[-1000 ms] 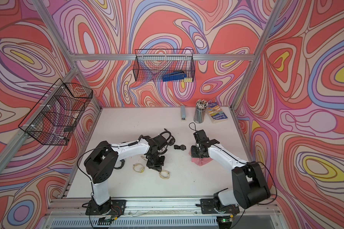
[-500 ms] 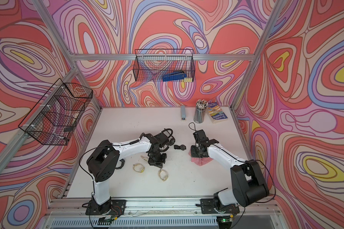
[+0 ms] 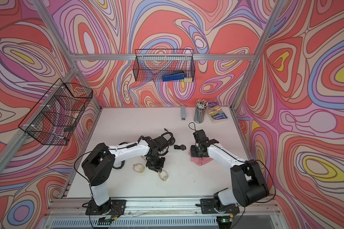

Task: Wipe the watch dial
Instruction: Pick up the watch at the center of the board.

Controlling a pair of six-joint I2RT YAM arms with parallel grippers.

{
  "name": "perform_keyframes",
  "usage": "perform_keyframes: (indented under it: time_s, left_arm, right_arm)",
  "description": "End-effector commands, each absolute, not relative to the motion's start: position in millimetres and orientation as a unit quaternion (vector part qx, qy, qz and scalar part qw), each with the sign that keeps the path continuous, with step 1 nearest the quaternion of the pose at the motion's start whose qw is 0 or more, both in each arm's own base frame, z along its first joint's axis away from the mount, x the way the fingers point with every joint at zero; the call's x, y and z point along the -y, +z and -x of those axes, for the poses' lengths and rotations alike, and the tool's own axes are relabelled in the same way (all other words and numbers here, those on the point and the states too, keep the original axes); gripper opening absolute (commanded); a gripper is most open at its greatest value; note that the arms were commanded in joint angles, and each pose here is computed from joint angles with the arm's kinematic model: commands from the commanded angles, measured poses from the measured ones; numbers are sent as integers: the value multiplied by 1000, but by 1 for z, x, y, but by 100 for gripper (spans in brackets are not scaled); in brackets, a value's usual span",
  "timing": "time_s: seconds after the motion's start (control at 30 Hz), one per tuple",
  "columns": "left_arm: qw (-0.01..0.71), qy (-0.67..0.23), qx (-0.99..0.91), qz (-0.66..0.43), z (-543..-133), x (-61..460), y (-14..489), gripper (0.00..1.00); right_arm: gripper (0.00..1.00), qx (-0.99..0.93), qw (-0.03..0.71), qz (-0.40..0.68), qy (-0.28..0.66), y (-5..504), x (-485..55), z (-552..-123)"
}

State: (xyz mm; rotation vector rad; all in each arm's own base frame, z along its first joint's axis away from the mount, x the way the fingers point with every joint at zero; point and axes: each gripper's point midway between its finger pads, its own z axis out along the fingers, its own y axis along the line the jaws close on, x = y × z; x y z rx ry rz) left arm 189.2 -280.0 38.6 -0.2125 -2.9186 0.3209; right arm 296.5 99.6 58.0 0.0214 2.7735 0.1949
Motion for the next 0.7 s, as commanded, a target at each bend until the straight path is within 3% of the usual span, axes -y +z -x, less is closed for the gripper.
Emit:
perform_keyframes:
  time_s: [0.0,0.2,0.67]
  left_arm:
    - [96,100,987,82,-183,275,44,28]
    - [113,97,984,93,-181,279,36,26]
    - [92,59,990,87,-197,277,27,6]
  right_arm:
    - [0,-979,192,-5,71,62,-100,-298]
    - [0,-979,192,-4,70,62,-100,-299]
    - [0,-980,187,-2,60,61,-98,-302]
